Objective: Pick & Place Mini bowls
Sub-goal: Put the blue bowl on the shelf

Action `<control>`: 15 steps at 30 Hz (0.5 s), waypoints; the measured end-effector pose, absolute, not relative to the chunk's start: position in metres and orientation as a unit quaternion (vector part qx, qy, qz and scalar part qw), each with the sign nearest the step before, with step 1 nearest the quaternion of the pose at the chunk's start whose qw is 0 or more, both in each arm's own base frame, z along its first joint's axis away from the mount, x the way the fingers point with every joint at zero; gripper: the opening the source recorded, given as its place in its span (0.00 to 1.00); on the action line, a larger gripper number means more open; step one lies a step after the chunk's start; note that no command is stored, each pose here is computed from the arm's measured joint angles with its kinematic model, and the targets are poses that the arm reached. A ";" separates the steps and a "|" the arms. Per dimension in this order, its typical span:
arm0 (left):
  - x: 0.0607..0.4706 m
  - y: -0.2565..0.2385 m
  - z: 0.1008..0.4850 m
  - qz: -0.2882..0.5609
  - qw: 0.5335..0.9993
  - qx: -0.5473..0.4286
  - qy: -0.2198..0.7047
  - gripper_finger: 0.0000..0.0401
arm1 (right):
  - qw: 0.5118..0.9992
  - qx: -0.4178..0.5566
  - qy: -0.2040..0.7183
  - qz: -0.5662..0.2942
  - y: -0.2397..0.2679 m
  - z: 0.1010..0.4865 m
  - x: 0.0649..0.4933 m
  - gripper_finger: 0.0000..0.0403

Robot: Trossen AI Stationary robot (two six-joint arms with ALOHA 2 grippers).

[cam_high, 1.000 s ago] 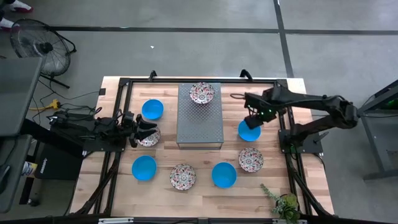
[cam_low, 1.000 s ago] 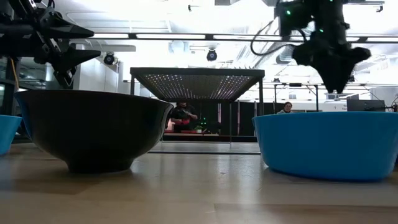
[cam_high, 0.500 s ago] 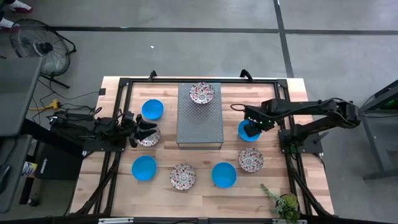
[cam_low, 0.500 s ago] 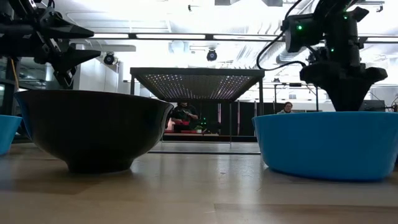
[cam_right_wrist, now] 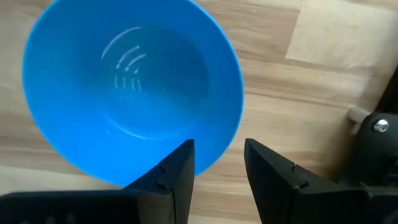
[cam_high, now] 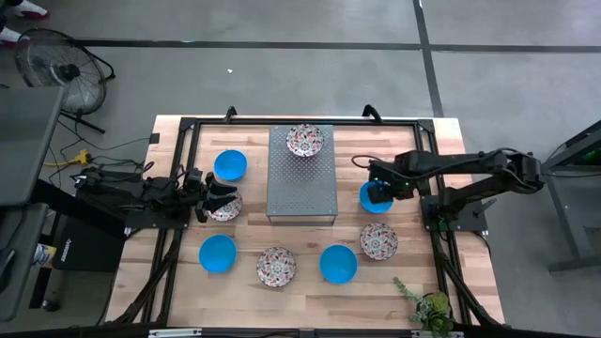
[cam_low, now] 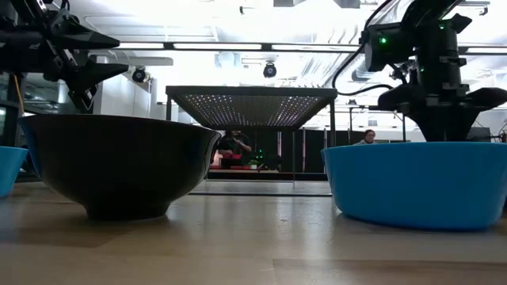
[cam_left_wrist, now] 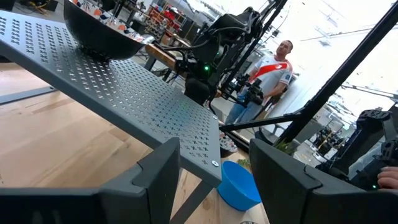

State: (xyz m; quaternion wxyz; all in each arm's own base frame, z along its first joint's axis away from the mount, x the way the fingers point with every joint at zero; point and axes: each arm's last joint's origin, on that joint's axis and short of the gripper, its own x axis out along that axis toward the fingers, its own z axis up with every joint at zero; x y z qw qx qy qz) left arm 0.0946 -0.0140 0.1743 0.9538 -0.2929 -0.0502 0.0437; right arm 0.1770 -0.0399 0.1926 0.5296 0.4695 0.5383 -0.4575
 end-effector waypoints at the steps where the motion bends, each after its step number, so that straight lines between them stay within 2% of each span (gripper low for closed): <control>1: 0.095 -0.014 0.174 0.044 0.954 -0.293 -0.050 0.47 | 0.527 0.472 0.535 -0.462 -0.040 0.193 0.177 0.32; 15: 0.095 -0.014 0.174 0.044 0.954 -0.293 -0.050 0.47 | 0.499 0.482 0.517 -0.501 -0.042 0.189 0.177 0.32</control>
